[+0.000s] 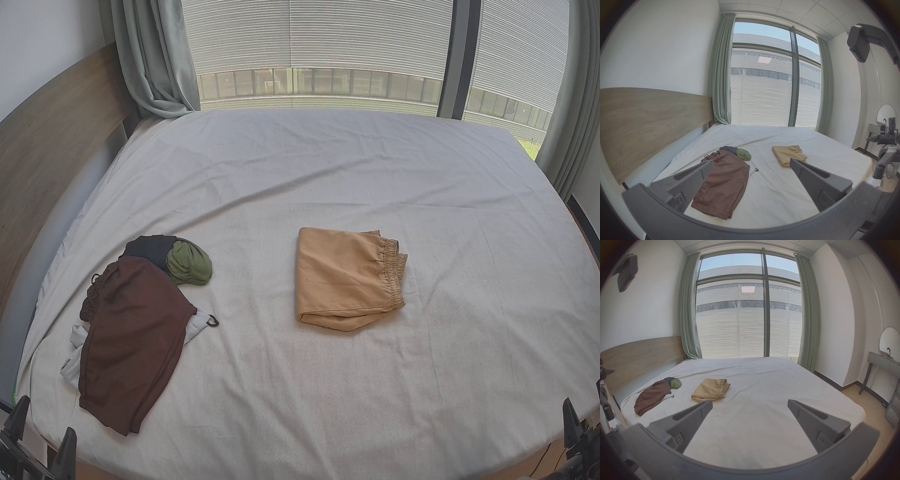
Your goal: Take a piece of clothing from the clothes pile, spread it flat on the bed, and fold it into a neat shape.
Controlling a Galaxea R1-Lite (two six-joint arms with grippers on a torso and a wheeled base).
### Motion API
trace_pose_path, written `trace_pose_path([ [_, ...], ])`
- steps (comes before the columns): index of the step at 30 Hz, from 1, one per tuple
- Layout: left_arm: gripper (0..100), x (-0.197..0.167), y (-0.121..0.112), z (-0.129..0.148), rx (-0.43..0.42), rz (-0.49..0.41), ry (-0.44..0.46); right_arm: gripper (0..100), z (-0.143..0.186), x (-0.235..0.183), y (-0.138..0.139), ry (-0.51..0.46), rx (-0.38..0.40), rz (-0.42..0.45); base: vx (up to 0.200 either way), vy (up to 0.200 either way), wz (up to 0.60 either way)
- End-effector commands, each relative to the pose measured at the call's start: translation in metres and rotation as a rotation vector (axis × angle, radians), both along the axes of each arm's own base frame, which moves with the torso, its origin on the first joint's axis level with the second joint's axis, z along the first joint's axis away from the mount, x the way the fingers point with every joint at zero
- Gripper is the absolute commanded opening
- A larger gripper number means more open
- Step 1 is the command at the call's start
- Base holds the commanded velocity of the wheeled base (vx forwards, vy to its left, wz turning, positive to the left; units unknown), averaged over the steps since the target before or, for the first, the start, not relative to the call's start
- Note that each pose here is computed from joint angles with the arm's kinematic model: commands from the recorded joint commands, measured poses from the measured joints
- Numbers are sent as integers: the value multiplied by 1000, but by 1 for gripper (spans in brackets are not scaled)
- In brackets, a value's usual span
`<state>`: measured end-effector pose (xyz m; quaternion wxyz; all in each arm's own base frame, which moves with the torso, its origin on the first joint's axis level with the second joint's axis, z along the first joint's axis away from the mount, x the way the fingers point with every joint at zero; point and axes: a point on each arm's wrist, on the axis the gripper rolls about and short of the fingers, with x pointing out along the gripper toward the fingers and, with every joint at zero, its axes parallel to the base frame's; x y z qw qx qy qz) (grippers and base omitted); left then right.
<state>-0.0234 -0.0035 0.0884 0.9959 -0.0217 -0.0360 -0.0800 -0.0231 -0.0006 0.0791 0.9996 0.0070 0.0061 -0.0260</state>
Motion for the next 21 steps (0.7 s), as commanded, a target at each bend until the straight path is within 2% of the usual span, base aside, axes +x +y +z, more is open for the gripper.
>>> trace_pose_path([
  [1, 100, -1, -3, -5, -28, -123, 11, 100, -3, 0, 0, -3, 0, 9, 0, 0, 0],
  [2, 100, -1, -3, -6, -50, -165, 18, 100, -3, 0, 0, -5, 0, 9, 0, 0, 0],
  [3, 100, -1, -3, -5, -61, -139, 19, 100, -3, 0, 0, -6, 0, 9, 0, 0, 0],
  [6, 100, 0, -1, -6, -58, -28, 16, 100, -3, 0, 0, -6, 1, 9, 0, 0, 0],
  [9, 100, 0, 3, -7, 26, 139, 13, 100, -3, 0, 0, -6, 0, 9, 0, 0, 0],
  [11, 100, 1, 4, -13, 51, 204, 74, 100, -3, 0, 0, -5, 0, 9, 0, 0, 0],
  [12, 100, 1, 4, -15, 55, 192, 92, 100, -3, 0, 0, -6, 0, 9, 0, 0, 0],
  [14, 100, 1, 3, -13, 53, 151, 68, 100, -3, 0, 0, -6, -2, 7, 0, 0, 0],
  [21, 100, 1, 3, -13, 48, 153, 72, 100, -3, 0, 0, -6, -2, 9, 0, 0, 0],
])
